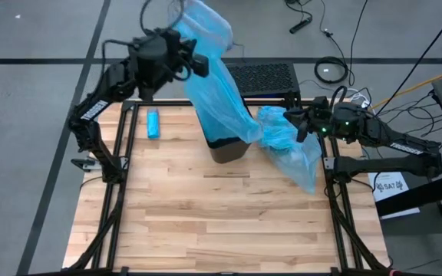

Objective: Place trash/remove bag and relplace
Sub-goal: Insert the blue trash bag into the trash bin

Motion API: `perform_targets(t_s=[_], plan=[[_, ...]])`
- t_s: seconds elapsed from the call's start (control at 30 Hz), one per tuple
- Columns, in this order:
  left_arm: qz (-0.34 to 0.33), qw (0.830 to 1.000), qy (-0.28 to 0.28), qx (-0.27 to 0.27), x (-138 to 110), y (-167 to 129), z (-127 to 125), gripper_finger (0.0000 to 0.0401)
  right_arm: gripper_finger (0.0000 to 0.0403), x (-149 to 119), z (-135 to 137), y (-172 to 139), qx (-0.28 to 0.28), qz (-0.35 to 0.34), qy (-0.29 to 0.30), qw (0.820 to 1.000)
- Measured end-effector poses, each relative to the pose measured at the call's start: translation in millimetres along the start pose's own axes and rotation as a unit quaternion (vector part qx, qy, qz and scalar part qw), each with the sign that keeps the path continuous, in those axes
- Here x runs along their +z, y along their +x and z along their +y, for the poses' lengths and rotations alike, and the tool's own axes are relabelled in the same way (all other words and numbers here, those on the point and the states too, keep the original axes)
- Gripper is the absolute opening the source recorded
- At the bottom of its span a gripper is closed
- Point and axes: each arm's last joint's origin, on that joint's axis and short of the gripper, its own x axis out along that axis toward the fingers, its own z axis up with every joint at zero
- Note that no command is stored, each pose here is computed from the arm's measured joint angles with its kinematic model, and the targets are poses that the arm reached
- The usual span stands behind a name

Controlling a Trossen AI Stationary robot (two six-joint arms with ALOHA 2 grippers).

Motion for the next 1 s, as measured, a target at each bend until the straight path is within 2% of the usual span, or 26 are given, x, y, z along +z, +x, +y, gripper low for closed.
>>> perform_targets(t_s=[0.17, 0.23, 0.37, 0.53, 0.63, 0.77, 0.9, 1.0], plan=[[0.007, 0.999, 0.045, 0.01, -10, -2, -18, 0.0, 0.0, 9, 16, 0, 0.149, -0.005, -0.008, 0.989], [0.007, 0.999, 0.047, 0.007, -11, -3, -21, 0.0, 0.0, 7, 19, 7, 0.172, 0.01, 0.001, 0.985], [0.005, 0.999, 0.045, 0.006, -10, -5, -22, 0.0, 0.0, -3, 22, 32, 0.156, 0.057, 0.002, 0.986], [0.005, 0.999, 0.045, 0.002, -11, -6, -23, 0.0, 0.0, -10, 31, 68, 0.184, 0.082, 0.0, 0.979], [0.001, 0.999, 0.041, -0.003, -10, -8, -25, 0.0, 0.0, -13, 36, 90, 0.172, 0.103, -0.017, 0.98], [-0.01, 0.999, 0.028, -0.017, -8, -12, -30, 0.0, 0.0, 0, 43, 123, 0.153, 0.099, -0.051, 0.982], [-0.014, 0.999, 0.023, -0.028, -8, -17, -35, 0.0, 0.0, 11, 44, 170, 0.124, 0.116, -0.068, 0.983], [-0.013, 0.999, 0.024, -0.034, -8, -19, -37, 0.0, 0.0, 15, 50, 198, 0.149, 0.153, -0.063, 0.975]])
